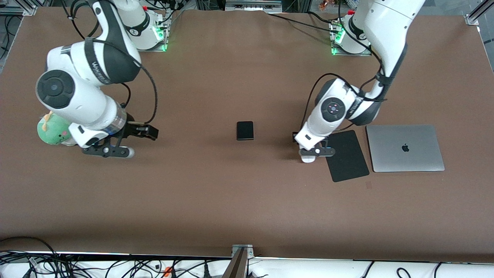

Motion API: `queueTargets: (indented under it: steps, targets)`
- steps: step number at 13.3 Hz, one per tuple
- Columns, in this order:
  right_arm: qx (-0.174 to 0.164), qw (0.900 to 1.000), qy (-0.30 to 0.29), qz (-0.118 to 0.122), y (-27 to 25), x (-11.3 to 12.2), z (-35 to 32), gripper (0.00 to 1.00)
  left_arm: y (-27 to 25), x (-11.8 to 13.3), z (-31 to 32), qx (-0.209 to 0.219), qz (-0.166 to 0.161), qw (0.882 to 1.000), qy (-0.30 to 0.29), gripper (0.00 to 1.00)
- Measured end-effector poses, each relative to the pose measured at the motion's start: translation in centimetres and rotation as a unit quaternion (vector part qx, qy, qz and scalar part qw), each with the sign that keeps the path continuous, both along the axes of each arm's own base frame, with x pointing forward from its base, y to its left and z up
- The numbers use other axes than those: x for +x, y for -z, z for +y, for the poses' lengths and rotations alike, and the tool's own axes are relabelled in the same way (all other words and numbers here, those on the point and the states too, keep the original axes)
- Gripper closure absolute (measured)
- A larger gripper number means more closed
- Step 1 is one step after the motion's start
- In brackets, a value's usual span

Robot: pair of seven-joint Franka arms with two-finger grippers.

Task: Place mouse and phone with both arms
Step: 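Carry the mouse to the pad while the right gripper reaches the phone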

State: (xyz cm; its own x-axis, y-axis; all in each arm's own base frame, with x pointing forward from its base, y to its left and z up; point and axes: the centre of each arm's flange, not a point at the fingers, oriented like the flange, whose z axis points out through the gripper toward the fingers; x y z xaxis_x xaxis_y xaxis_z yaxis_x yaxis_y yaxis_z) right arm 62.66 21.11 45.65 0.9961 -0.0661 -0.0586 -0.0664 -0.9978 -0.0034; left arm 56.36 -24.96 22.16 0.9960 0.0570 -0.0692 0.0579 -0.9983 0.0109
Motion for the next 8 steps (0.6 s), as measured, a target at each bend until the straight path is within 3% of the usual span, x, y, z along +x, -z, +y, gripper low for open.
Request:
queueTargets:
  steps: [5, 8]
  targets:
    - [0.025, 0.999, 0.015, -0.03, 2.3, -2.1, 10.1, 0.0, 2.5, -0.3, 11.5, 0.021, 0.035, 0.999, 0.017, 0.37]
    - [0.031, 0.999, -0.007, -0.043, 5.6, -3.3, 15.1, 0.0, 3.3, -0.6, 13.9, 0.026, 0.045, 0.999, 0.015, 0.37]
